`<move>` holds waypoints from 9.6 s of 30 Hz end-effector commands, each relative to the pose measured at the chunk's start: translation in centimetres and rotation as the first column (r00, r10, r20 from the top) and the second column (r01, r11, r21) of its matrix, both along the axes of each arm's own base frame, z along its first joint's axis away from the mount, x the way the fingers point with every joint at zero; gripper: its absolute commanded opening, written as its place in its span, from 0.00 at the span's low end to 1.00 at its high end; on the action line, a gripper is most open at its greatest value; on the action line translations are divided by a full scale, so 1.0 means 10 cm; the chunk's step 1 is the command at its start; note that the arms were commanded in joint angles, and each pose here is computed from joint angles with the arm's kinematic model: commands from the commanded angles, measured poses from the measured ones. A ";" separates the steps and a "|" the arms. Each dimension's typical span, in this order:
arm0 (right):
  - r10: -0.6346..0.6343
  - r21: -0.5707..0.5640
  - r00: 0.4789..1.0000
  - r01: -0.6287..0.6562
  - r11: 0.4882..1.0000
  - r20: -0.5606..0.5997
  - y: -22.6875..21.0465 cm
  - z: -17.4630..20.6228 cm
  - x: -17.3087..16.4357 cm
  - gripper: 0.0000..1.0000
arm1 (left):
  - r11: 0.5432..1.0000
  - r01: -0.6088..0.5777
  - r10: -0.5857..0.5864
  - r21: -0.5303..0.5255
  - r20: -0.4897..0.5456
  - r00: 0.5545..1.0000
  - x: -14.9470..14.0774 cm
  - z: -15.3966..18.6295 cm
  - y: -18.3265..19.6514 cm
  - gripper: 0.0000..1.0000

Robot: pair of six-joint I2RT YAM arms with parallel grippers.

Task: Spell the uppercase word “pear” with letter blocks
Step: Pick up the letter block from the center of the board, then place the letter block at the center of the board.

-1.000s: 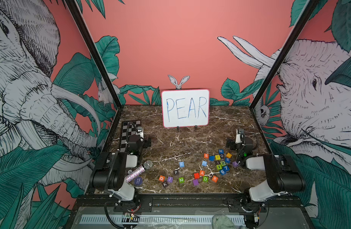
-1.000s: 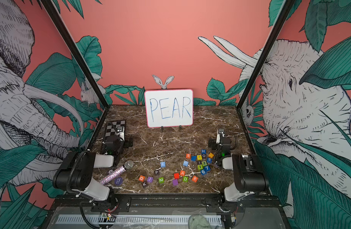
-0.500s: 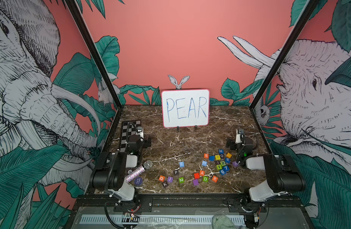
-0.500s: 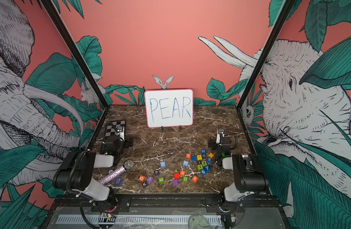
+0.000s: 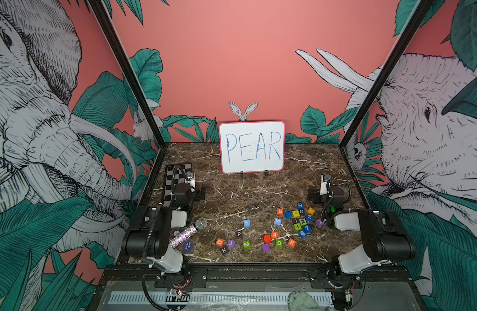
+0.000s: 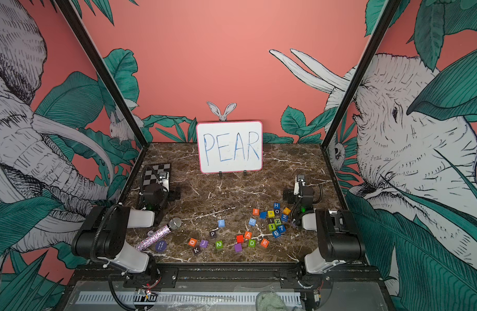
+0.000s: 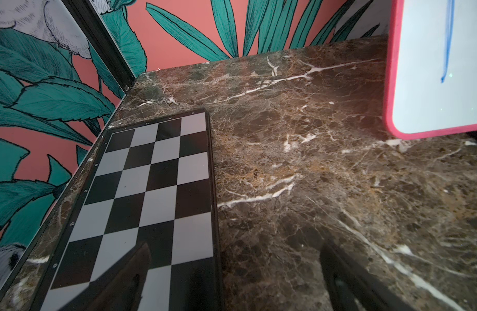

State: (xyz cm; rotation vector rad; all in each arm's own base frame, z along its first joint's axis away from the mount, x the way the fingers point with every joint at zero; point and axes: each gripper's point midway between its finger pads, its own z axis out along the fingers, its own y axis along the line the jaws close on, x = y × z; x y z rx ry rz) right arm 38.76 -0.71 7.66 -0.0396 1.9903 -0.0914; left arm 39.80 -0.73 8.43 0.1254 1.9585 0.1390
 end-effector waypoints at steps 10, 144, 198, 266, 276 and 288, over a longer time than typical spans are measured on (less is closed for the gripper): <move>-0.056 0.060 0.998 0.054 0.997 0.038 0.42 0.93 0.00 0.99 | 0.930 -0.368 0.360 0.019 -0.259 0.896 0.05 0.74 0.14 0.99; 0.373 0.060 0.845 -0.381 0.923 -0.383 2.29 -0.16 -0.53 0.99 | 0.992 -0.029 -0.079 -0.120 -0.794 0.602 -0.03 -0.47 -2.11 0.36; 0.374 0.076 0.865 -0.371 0.925 -0.335 2.20 -0.07 -0.63 0.99 | 0.992 -0.005 -0.100 -0.125 -0.819 0.565 -0.20 -0.60 -2.32 0.35; 0.391 0.125 0.850 -0.371 0.920 -0.353 2.23 -0.08 -0.70 0.99 | 0.988 0.016 -0.133 -0.157 -0.774 0.619 -0.22 -0.46 -2.42 0.54; 0.387 0.118 0.853 -0.370 0.922 -0.351 2.20 -0.08 -0.71 0.99 | 0.982 0.018 -0.159 -0.186 -0.785 0.599 -0.23 -0.50 -2.49 0.53; 0.392 0.127 0.851 -0.372 0.920 -0.349 2.22 -0.08 -0.71 0.99 | 0.986 0.027 -0.146 -0.162 -0.788 0.599 -0.29 -0.48 -2.47 0.53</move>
